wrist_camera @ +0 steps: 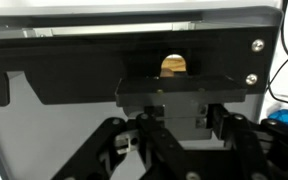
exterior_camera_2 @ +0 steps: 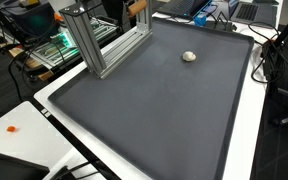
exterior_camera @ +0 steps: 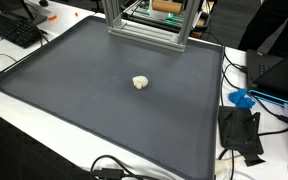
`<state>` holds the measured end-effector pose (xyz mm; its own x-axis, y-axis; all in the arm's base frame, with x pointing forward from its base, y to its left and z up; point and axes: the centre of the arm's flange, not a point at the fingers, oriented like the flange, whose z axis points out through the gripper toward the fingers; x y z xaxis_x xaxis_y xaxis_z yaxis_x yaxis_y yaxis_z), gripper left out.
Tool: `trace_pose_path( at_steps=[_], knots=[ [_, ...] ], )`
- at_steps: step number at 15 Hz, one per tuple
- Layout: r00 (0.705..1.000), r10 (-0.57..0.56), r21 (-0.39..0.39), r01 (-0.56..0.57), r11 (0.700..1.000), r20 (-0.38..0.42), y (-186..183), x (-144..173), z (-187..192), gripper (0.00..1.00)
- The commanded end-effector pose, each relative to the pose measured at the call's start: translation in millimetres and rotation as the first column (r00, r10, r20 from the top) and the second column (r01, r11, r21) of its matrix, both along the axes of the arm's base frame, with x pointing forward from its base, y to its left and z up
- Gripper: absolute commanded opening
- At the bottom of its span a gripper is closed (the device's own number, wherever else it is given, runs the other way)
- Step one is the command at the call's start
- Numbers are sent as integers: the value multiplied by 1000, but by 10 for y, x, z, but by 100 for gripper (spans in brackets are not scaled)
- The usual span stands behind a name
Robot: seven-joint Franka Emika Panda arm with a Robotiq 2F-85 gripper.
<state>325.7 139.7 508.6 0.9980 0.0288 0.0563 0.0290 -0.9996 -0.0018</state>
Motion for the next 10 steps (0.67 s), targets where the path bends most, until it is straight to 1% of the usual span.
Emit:
trace_pose_path(
  at_steps=[1,4,6,10],
  knots=[
    [998,59,-14,-59,998,24,-46,183,287,29],
    [990,129,-20,-128,992,61,27,389,434,29],
    [978,189,-30,-187,982,92,118,564,501,29],
    [951,277,-40,-274,961,138,317,994,459,29]
  ],
)
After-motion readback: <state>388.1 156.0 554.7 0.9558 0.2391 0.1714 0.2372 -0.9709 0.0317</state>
